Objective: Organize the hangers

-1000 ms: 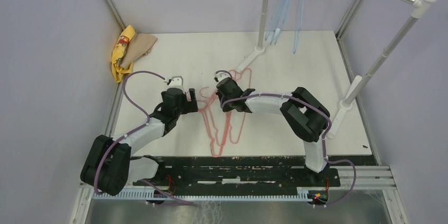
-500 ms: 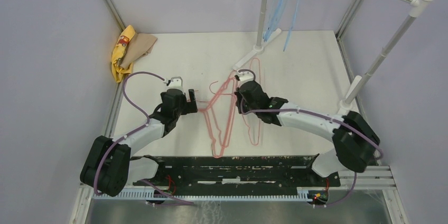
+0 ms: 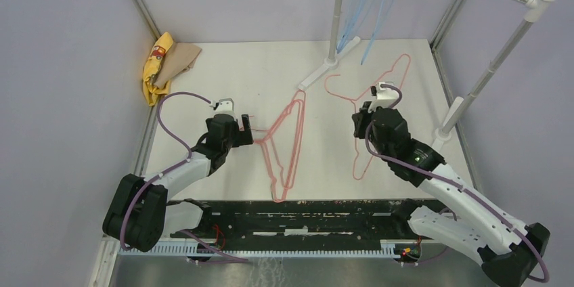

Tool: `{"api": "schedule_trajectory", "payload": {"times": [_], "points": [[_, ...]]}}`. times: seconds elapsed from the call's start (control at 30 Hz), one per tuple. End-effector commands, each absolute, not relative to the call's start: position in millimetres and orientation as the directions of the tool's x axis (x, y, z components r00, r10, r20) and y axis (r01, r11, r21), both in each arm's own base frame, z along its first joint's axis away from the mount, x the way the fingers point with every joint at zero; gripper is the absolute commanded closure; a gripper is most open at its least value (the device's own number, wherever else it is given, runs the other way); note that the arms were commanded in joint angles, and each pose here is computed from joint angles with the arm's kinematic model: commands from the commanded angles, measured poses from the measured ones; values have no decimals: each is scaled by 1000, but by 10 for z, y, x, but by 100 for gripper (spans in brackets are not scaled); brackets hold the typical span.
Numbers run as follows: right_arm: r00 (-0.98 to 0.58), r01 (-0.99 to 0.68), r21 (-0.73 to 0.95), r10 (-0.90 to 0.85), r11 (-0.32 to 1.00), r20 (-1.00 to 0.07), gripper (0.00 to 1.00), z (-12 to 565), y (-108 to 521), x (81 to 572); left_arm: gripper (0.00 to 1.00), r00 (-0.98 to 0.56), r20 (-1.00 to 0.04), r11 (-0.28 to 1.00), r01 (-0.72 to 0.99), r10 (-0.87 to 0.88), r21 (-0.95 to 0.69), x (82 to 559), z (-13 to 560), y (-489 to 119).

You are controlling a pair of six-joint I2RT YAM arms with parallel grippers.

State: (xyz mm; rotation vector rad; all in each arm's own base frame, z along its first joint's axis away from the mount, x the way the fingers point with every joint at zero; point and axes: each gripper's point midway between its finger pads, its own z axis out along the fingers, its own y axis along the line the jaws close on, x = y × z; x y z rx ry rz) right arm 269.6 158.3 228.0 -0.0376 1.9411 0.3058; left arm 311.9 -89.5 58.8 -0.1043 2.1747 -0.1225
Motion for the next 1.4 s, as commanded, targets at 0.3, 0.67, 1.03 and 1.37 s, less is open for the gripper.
{"api": "schedule_trajectory", "payload": {"times": [0.3,0.67,1.03,1.37], "points": [[-266,-161,353,304,922,-915,99,3250,1227,2885,1,-531,-828,982,-52,-181,-181,3206,676,-941],[-96,-277,434,425,857,-900,99,4338,1235,3222,1,-517,-836,981,-51,-184,-185,3195,731,-929],[-8,-304,584,611,753,-792,99,4816,928,3880,1,-515,-837,981,-46,-184,-187,3182,736,-933],[44,-361,626,684,691,-728,99,5103,751,4176,1,-513,-839,983,-52,-179,-177,3196,741,-916]]}}
